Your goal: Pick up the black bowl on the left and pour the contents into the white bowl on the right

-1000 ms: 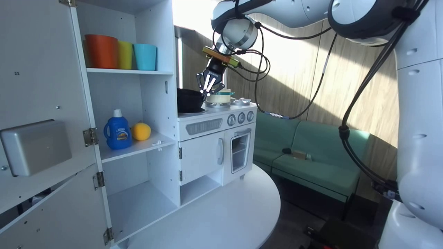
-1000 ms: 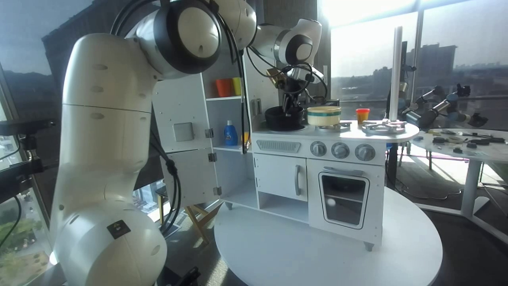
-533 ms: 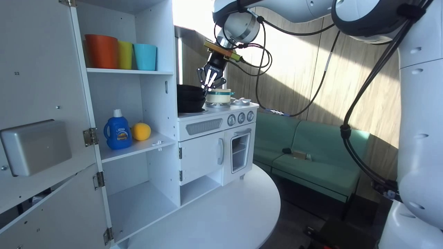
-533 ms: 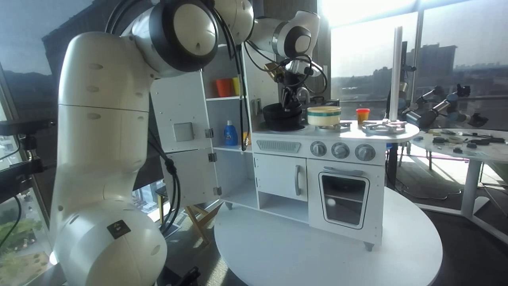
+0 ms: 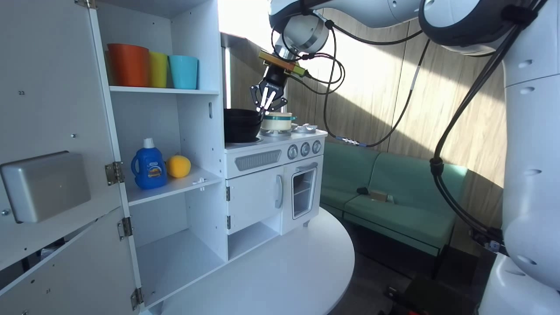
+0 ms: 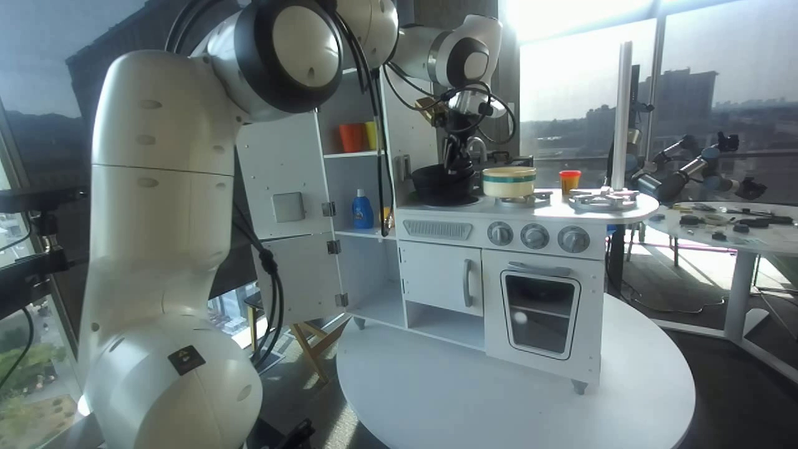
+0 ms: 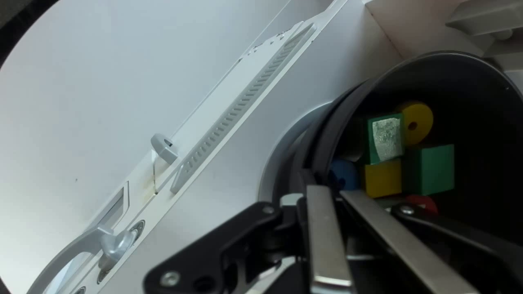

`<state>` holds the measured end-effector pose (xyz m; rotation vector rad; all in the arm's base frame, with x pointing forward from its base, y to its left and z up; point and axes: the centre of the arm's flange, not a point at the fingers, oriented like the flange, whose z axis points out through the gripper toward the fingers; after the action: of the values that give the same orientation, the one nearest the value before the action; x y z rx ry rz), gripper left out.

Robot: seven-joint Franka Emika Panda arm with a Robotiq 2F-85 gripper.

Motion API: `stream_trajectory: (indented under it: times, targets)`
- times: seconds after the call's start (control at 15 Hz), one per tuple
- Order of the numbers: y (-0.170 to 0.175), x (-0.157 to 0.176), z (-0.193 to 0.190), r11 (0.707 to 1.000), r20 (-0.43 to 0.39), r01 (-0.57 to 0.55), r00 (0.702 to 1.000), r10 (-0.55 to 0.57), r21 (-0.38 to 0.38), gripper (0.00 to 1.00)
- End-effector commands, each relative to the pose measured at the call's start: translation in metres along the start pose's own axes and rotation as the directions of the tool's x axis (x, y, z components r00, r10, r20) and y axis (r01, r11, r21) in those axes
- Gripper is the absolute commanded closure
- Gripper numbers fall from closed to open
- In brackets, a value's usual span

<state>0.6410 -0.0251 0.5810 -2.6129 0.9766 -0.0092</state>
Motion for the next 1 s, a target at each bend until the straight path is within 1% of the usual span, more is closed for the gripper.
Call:
stream_trajectory:
  times: [0.0,0.53,0.67,0.93]
  targets:
    - [-0.007,-0.005,-0.032,1.0,-0.045,-0.005,0.999,0.004,-0.013,0.92]
    - [-0.007,0.007,-0.071,0.999,-0.132,-0.03,0.991,0.029,-0.011,0.92]
    - [-0.004,0.008,-0.087,0.999,-0.16,-0.048,0.986,0.046,-0.009,0.92]
    - [0.006,0.013,-0.127,0.996,-0.22,-0.081,0.972,0.084,0.022,0.92]
